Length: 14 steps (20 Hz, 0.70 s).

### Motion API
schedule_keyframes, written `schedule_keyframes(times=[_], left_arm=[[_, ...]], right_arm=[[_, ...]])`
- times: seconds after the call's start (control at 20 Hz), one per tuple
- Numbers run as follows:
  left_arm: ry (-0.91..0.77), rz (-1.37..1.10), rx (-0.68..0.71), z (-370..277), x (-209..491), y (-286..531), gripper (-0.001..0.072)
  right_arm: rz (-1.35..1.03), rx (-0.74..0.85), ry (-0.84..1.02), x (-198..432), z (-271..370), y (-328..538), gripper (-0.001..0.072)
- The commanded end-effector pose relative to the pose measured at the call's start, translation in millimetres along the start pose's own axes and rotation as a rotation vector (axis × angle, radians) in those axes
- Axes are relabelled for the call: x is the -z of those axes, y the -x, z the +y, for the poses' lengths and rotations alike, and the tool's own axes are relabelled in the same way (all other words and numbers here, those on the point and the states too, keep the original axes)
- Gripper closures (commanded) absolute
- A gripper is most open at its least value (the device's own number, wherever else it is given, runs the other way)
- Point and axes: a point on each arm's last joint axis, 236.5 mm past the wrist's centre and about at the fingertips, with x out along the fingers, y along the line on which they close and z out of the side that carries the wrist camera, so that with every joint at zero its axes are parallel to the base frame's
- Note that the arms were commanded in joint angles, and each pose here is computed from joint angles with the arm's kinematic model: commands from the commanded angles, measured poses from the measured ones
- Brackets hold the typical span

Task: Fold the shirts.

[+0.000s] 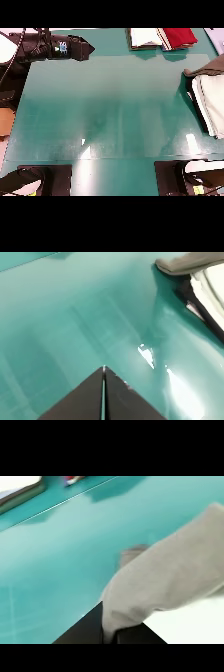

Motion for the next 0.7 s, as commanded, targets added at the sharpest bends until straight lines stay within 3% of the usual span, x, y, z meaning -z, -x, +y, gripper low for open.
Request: schedule_keyframes(times=[0.0,0.25,0.45,0.65], left_arm=[[0.007,-0.009,0.005,-1,-2,0,0.0676],[0.006,0.009,0.008,-2,2,0,0.0676],[0.002,0.033,0.010,-2,8,-1,0.0676],[-0.004,0.064,0.015,-3,15,0,0.0676]], right_arm=[[-0.086,-0.003,-0.034,-20,-9,23,0.0694],[-0.285,-0.036,0.050,-66,33,80,0.0694],[-0.258,-0.035,0.130,-64,52,115,0.0694],[-0.142,-0.010,0.131,-37,31,126,0.0694]])
